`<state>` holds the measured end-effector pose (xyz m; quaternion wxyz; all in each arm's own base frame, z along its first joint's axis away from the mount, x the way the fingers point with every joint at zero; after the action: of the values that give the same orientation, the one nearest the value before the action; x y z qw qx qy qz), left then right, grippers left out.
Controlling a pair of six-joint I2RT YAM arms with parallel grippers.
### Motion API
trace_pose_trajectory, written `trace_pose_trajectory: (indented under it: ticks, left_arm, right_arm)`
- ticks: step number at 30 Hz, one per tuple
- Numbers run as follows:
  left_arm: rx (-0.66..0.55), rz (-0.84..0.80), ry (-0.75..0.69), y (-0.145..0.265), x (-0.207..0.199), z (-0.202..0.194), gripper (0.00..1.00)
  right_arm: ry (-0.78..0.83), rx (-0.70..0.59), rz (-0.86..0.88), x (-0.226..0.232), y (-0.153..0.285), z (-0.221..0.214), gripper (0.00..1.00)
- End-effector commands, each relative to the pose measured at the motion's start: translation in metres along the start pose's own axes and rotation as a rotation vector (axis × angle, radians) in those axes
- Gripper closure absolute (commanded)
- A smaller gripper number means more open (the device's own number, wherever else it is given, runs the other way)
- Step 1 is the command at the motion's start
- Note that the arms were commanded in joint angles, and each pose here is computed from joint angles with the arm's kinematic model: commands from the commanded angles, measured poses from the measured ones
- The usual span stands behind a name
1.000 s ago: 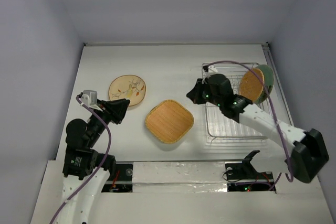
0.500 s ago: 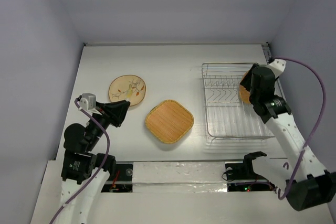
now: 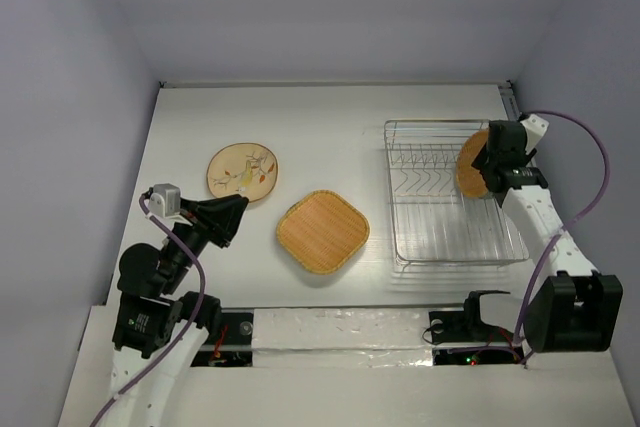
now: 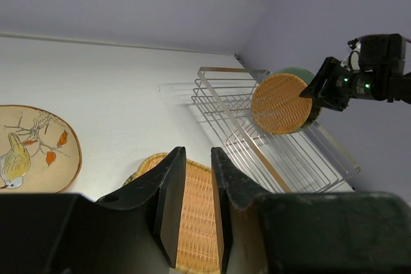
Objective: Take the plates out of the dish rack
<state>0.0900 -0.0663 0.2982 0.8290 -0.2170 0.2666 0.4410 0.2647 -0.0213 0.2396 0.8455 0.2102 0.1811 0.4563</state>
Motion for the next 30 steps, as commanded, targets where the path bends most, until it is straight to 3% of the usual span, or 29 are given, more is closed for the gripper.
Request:
trace_pose_trajectory:
  ticks: [1,10,15,21,30]
  left_arm:
    - [-0.039,-0.035,-0.009,0.003,-0.007,0.006,0.80]
    - [-0.040,-0.042,-0.009,0.004,-0.009,0.006,0.80]
    - [-0.047,-0.040,-0.010,0.004,-0.009,0.007,0.80]
    - [-0.044,-0.036,-0.007,0.004,-0.008,0.006,0.79]
    - [-0.041,-0.031,-0.007,0.003,-0.007,0.006,0.79]
  right_arm:
    - [0.008,-0.010,0.013,0.005,-0.013,0.014,0.44]
    - [0.056,-0.003,-0.031,0.008,-0.024,0.021,0.56]
    - [0.085,0.025,-0.025,0.010,-0.027,0.021,0.86]
    - [0.086,-0.035,0.013,0.003,-0.003,0.044,0.99]
    - [0.072,-0.198,0.087,-0.019,0.065,0.095,1.00]
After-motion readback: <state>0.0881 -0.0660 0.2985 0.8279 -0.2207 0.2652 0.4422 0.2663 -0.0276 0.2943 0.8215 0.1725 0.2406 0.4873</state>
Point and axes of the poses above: each gripper's point midway between its finger pads, its own y axis back along the fingers, its own x axis along the line the jaws close on, z = x × y, the point moved 10 cm from there along y, back along the fingers, and after that the axes turned 13 degrees about y, right-handed, at the moved point
